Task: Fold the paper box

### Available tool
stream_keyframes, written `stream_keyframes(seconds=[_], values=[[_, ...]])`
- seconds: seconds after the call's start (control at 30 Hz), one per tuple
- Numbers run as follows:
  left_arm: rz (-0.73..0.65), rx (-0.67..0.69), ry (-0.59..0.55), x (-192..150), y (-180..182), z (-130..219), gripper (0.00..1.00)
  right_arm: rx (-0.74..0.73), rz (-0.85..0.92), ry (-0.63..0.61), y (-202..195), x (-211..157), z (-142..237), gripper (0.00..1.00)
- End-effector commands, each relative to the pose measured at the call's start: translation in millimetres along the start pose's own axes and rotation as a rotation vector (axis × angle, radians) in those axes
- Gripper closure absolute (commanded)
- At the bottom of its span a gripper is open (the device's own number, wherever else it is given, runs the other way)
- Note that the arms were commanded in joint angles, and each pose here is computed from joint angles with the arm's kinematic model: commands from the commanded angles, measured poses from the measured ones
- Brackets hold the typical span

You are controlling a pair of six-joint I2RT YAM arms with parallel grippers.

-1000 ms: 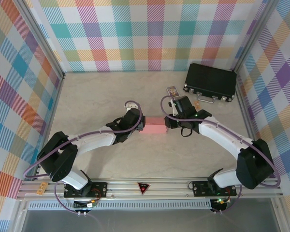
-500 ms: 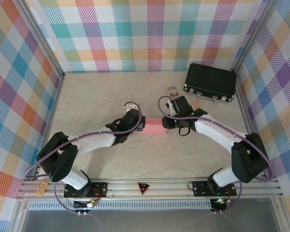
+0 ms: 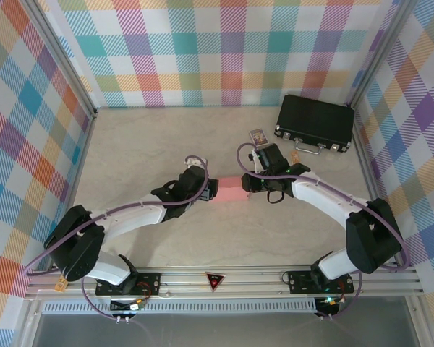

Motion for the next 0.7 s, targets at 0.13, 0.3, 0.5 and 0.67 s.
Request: stream_keyframes(seconds=[0.13, 0.3, 0.5, 0.67], values=[[-0.284, -0.135, -0.007, 39, -23, 17, 0.0, -0.025, -0.023, -0.023, -2, 4, 25, 0.56], [-0.557, -0.257, 0.098, 32, -43, 1, 0.0, -0.055, -0.049, -0.043, -18, 8, 40, 0.53], [-0.765, -0.444, 0.158, 30, -59, -11, 0.0, -0.064, -0.094, -0.052, -38, 4, 50, 0.53], [-0.871, -0.572, 0.158, 28, -62, -17, 0.0, -0.069, -0.112, -0.045, -45, -3, 51, 0.53]])
Point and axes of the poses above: each hand's point on the last joint's axis, 136 mm out from that joint toward the fingers, its own z axis back along the fingers, its own y axis along the line the jaws close on, x = y × z, the point moved 4 cm from there along z, back along the fingers, and after that the axes turned 12 degrees about -z, right-handed, at the moved point
